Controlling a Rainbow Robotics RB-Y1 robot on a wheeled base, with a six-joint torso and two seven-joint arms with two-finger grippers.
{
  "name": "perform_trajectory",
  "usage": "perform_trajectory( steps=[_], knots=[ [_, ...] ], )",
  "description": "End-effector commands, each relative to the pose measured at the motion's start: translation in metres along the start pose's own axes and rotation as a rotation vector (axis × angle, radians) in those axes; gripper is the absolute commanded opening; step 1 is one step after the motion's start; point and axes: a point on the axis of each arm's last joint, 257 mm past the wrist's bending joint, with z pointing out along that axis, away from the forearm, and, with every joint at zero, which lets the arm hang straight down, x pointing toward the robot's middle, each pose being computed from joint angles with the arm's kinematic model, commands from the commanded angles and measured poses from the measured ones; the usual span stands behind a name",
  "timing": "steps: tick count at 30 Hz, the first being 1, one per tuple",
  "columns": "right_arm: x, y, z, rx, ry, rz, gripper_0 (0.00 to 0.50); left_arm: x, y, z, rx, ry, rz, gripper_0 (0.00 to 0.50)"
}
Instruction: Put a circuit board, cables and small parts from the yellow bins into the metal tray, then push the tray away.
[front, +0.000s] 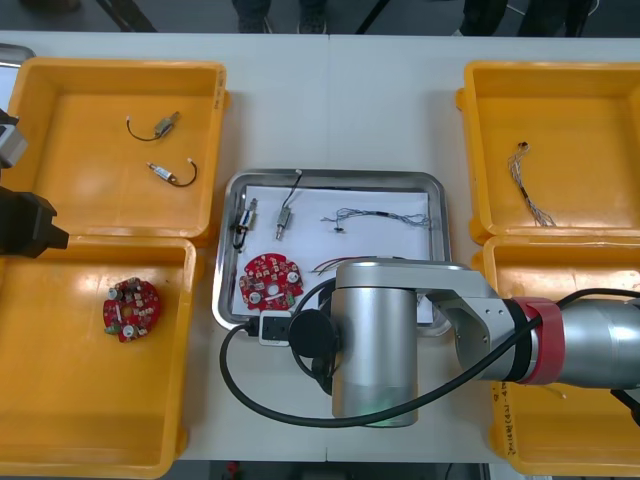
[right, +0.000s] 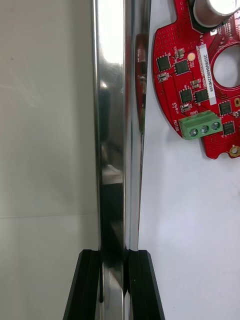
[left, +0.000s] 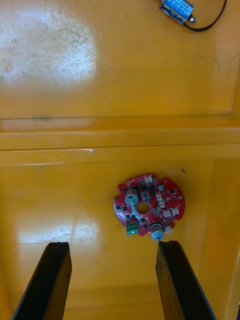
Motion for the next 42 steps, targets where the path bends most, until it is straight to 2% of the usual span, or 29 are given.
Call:
perform_trajectory(
  steps=[1,15,20,26,42],
  knots=[
    [0.001,-0.024,-0.008,0.062,0.001,-0.006,0.000,-0.004,0.019,-0.015,-0.060,-0.027,0.103,0.500],
    [0.002,-0.071,-0.010,0.144,0.038,-0.013,0.000,-0.004,0.019,-0.015,-0.060,-0.027,0.103,0.500],
    [0.000,-0.084,-0.013,0.139,0.056,-0.012,0.000,-0.004,0.019,-0.015,-0.060,-0.027,0.103,0.500],
    [-0.003,-0.099,-0.017,0.154,0.063,-0.014,0.000,-0.004,0.019,-0.015,-0.060,-0.027,0.103,0.500],
    [-0.011,-0.140,-0.014,0.234,0.077,-0.005,0.000,-0.004,0.019,-0.015,-0.060,-0.027,0.103,0.500]
  ],
)
